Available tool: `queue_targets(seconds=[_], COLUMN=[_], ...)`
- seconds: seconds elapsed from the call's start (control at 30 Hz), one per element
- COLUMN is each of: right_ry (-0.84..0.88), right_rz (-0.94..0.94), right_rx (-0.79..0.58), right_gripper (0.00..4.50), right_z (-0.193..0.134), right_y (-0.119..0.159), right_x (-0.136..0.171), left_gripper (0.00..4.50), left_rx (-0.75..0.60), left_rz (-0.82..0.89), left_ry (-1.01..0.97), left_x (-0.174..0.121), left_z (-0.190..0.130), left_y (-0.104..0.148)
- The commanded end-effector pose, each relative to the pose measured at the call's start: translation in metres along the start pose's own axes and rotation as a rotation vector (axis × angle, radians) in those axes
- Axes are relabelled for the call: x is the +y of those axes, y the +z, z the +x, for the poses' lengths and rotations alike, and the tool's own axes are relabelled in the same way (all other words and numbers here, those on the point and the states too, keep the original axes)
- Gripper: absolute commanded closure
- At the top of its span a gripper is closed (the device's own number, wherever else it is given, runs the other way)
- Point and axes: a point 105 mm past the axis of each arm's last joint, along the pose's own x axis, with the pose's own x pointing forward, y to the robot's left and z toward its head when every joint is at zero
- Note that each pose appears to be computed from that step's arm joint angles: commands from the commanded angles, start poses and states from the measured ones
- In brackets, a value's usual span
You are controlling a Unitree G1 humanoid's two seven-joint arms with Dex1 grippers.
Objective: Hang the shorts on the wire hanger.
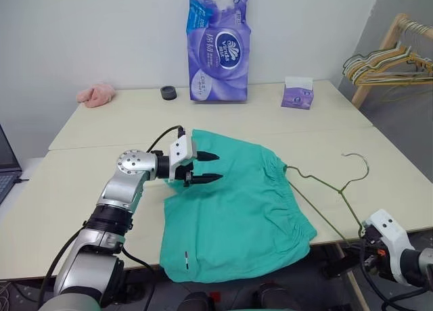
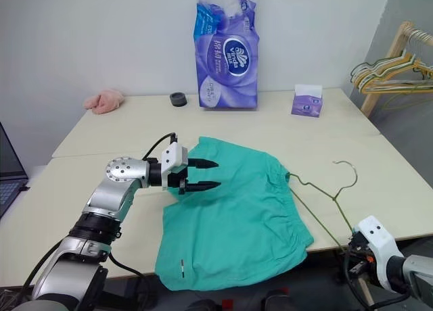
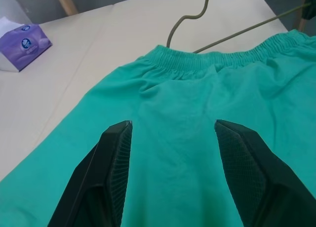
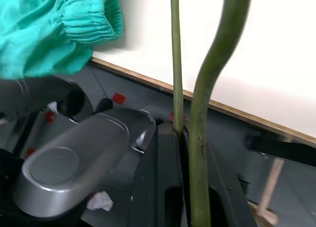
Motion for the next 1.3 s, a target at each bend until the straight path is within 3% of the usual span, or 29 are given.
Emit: queue_targets(seconds=[0.03, 0.5, 0.67, 0.9, 1.1, 1.3], right_ry=[0.056, 0.045, 0.152, 0.301, 0.272, 0.288], right_rz=[-0.066, -0.103, -0.08, -0.051, -0.009, -0.032], right_rx=[-0.02, -0.006, -0.001, -0.054, -0.046, -0.091], right_gripper=[4.5, 4.5, 4.5, 4.5, 4.5, 4.5], right_z=[0.001, 0.02, 0.023, 0.042, 0.065, 0.064], right_y=[0.012, 0.032, 0.036, 0.067, 0.078, 0.098], right_x=[0.013, -0.011, -0.004, 0.013, 0.004, 0.004], left_gripper=[1.69, 1.69, 1.69, 1.69, 1.69, 1.69], left_rx=[-0.012, -0.014, -0.017, -0.033, -0.052, -0.062], left_rz=[0.054, 0.071, 0.075, 0.065, 0.052, 0.041], left_ry=[0.051, 0.1, 0.106, 0.123, 0.149, 0.169], left_x=[0.013, 0.021, 0.022, 0.026, 0.03, 0.034], left_z=[-0.007, -0.008, -0.007, -0.006, -0.007, -0.009], left_y=[0.011, 0.015, 0.016, 0.02, 0.025, 0.027])
